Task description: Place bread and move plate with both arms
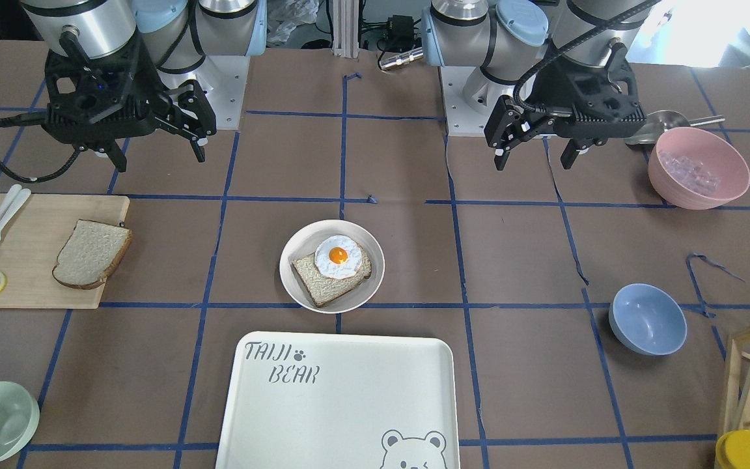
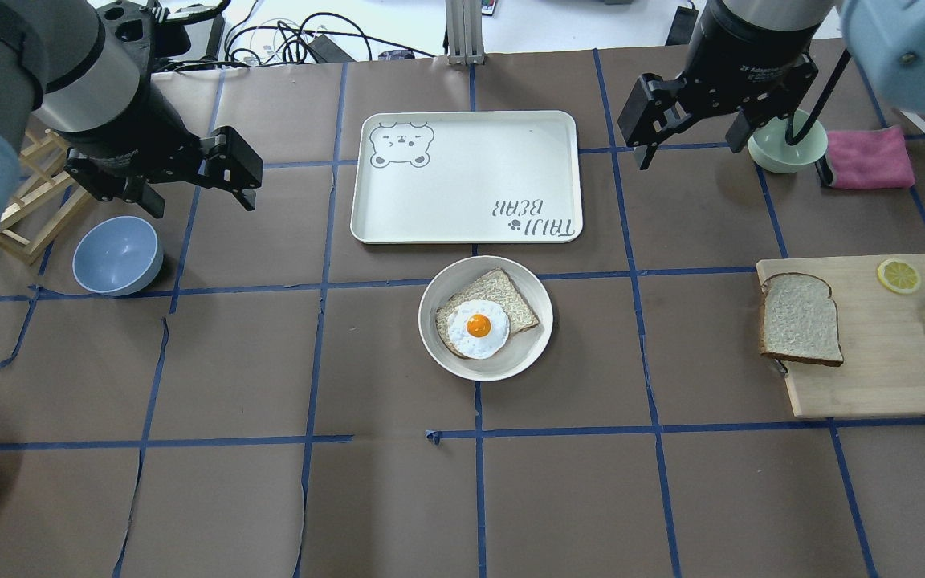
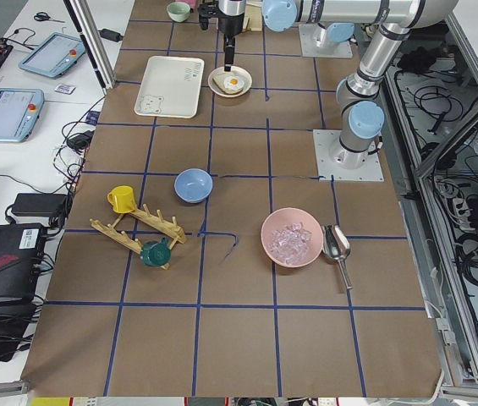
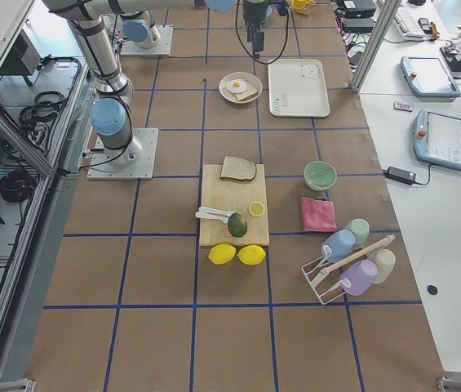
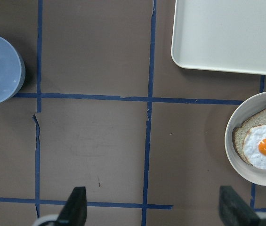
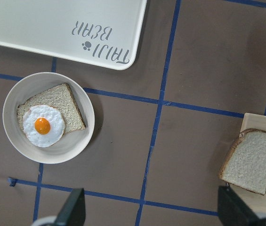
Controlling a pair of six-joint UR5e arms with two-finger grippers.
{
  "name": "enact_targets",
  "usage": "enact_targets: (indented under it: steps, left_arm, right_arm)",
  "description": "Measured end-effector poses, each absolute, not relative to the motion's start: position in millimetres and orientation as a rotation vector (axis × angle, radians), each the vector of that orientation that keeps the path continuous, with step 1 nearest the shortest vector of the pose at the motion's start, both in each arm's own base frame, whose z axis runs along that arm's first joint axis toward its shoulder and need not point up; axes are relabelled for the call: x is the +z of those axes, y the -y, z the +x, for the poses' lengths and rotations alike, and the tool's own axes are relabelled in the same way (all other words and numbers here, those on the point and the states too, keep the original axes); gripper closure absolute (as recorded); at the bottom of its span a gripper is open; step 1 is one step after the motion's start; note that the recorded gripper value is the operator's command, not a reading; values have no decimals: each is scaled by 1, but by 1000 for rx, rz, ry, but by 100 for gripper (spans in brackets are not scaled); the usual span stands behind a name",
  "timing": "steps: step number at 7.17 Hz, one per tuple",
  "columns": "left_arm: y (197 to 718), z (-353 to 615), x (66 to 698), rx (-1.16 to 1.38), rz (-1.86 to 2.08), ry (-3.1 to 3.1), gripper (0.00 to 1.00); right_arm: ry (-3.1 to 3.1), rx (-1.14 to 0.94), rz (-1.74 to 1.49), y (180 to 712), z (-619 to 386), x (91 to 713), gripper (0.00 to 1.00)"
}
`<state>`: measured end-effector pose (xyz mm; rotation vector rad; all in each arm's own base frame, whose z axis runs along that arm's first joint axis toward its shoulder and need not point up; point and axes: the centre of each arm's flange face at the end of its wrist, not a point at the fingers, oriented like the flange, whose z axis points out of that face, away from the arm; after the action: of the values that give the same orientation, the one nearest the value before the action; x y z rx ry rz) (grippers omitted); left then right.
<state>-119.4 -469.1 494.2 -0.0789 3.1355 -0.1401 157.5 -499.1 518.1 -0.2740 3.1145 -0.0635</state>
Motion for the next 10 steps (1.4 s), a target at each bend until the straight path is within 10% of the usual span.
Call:
enact_targets:
  steps: [10]
  left_arm:
    - [469, -119, 494, -141, -81, -3135, 0]
  right_arm:
    - [-3118, -38, -234, 502, 145, 510, 0]
